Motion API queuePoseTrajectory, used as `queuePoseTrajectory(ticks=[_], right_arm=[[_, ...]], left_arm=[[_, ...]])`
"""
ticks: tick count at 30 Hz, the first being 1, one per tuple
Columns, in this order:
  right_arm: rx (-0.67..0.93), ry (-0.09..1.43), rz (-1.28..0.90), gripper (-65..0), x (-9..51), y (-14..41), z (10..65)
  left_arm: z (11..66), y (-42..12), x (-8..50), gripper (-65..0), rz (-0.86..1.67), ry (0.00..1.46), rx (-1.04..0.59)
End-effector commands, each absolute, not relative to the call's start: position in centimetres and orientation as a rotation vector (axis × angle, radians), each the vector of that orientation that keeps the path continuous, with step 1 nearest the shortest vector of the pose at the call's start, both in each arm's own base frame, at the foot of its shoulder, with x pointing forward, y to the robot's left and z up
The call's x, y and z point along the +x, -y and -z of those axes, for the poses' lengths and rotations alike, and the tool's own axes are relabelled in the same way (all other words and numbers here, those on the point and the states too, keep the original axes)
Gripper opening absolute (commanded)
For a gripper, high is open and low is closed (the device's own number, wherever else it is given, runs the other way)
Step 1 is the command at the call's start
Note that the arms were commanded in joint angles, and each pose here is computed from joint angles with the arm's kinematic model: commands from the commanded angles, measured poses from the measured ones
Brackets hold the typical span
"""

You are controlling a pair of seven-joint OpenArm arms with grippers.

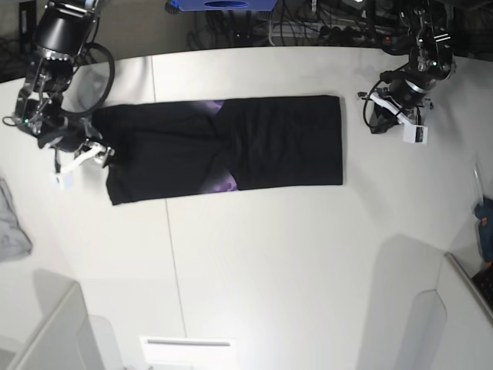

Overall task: Fold the T-shirt properly
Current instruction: 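Release the strip and reposition both grippers at the strip ends, then lift the strip end with the right gripper and fold it toward the left gripper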

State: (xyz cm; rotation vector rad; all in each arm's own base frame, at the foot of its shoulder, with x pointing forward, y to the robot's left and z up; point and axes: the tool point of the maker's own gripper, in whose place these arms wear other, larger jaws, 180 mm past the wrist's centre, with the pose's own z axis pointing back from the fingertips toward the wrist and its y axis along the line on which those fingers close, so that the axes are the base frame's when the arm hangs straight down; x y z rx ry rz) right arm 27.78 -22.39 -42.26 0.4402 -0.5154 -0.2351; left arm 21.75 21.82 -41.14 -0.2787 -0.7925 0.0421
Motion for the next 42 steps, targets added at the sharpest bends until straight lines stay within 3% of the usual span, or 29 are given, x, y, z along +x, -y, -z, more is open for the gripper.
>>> queuePoseTrajectory(ticks=[1,14,23,25,32,42], right_arm=[[0.450,0.556,0.214,-17.6,28.7,22.6,41.2],[0.505,0.482,0.153,-17.6,26.9,18.8,42.7],[0.511,0.514,0.163,-18.0,27.2,18.1,43.3],[0.513,0.504,0.174,-24.6,27.0,18.2,43.8],[0.499,0.525,0.184,-65.0,27.8,19.0,43.8],[0.401,0.619,0.162,-65.0,30.1,21.7,39.8]], left_arm=[[40.3,-21.5,22.5,-65.0,-0.024,0.827,-0.294],[41.5,-17.4,24.1,-65.0,0.033,0.803,-0.382],[42.0,-17.1,24.9,-65.0,0.041,0.799,-0.369],[42.3,-16.7,25.3,-65.0,0.057,0.799,-0.345],[43.0,-13.1,26.2,-65.0,0.152,0.789,-0.316],[42.1,-7.2,27.1,-65.0,0.297,0.799,-0.406]])
